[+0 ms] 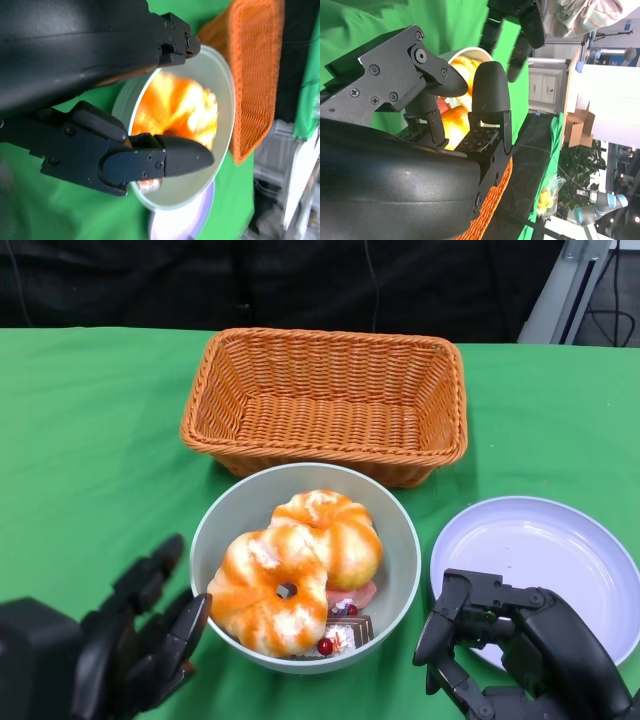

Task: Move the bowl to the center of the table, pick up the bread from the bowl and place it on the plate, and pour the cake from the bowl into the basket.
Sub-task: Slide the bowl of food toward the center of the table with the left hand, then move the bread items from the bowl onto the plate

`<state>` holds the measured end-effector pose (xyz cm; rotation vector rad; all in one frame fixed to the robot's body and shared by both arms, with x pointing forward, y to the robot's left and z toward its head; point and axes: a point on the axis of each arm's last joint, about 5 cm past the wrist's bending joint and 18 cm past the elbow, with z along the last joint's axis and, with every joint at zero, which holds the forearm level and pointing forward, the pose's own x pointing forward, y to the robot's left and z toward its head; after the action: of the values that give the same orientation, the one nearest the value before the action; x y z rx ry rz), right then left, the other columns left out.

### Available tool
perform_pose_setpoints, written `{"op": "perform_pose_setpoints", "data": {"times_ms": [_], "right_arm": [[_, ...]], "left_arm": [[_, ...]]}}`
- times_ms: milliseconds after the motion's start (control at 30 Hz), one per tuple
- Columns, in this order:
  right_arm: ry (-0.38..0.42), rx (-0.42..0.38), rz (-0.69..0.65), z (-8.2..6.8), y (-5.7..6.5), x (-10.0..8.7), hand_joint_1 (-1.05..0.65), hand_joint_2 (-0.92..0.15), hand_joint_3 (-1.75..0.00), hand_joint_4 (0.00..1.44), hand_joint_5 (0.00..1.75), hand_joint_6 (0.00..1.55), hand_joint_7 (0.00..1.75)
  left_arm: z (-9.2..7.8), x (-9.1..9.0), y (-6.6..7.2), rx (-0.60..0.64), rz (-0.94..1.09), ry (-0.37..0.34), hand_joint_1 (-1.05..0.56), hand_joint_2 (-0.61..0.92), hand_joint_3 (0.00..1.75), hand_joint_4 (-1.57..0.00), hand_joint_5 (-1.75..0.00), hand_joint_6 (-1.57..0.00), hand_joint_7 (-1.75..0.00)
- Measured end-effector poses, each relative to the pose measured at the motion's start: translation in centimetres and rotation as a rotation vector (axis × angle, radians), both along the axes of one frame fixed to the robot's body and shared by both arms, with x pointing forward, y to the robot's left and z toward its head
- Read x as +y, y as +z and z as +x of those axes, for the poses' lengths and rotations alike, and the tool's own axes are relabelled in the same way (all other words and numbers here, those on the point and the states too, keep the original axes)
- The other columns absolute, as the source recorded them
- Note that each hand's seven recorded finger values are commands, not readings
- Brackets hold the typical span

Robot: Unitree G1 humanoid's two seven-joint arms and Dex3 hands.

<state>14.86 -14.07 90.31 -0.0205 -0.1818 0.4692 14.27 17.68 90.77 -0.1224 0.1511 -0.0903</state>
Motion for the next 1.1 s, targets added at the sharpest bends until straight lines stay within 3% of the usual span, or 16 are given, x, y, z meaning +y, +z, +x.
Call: {"op": "perform_pose_setpoints", "data": {"times_ms": [167,400,467,533,667,833,967,1033,1100], "right_arm": [[-0.001,0.001,0.0,0.0,0.0,0.0,-0.06,-0.54,-1.12,0.76,1.57,0.78,1.3],[-0.002,0.002,-0.001,0.0,-0.1,0.0,-0.06,-0.55,-1.12,0.75,1.58,0.78,1.3],[-0.005,0.003,-0.001,0.0,-0.1,-0.1,-0.06,-0.55,-1.12,0.75,1.58,0.78,1.3],[-0.009,0.003,-0.002,0.0,-0.1,-0.2,-0.06,-0.55,-1.12,0.75,1.58,0.78,1.3],[-0.013,0.008,-0.004,-0.1,-0.2,-0.5,-0.07,-0.55,-1.1,0.74,1.56,0.77,1.29],[-0.011,0.014,-0.003,-0.2,-0.2,-0.8,-0.07,-0.58,-1.05,0.74,1.53,0.78,1.26],[-0.019,0.02,0.004,-0.4,-0.3,-1.1,-0.06,-0.6,-1.0,0.74,1.47,0.78,1.2],[-0.03,0.015,0.005,-0.4,-0.2,-1.4,-0.04,-0.6,-1.0,0.74,1.46,0.79,1.18],[-0.037,0.01,0.002,-0.4,0.0,-1.7,-0.04,-0.6,-0.99,0.72,1.42,0.77,1.13]], "left_arm": [[0.4,0.7,0.1,-0.147,0.072,0.058,-0.66,0.92,0.28,-0.32,-0.1,-0.31,-0.07],[1.7,2.6,-0.1,-0.243,0.08,0.107,-0.64,0.92,0.15,-0.38,-0.09,-0.38,-0.05],[2.0,3.2,0.0,-0.262,0.068,0.111,-0.51,0.92,0.11,-0.47,-0.11,-0.5,-0.07],[2.3,3.7,0.0,-0.282,0.065,0.104,-0.47,0.92,0.09,-0.5,-0.12,-0.54,-0.07],[2.7,4.7,-0.1,-0.341,0.104,0.069,-0.26,0.92,0.1,-0.8,-0.22,-0.84,-0.12],[3.3,5.6,-0.2,-0.397,0.114,-0.007,-0.09,0.92,0.19,-1.03,-0.35,-1.08,-0.17],[3.5,5.8,-0.3,-0.407,0.089,-0.046,-0.08,0.92,0.29,-0.95,-0.83,-1.24,-0.16],[3.5,5.9,-0.4,-0.412,0.07,-0.052,-0.1,0.92,0.3,-0.93,-0.95,-1.26,-0.18],[3.5,6.0,-0.5,-0.417,0.064,-0.058,-0.11,0.92,0.31,-0.86,-1.16,-1.16,-0.41]]}}
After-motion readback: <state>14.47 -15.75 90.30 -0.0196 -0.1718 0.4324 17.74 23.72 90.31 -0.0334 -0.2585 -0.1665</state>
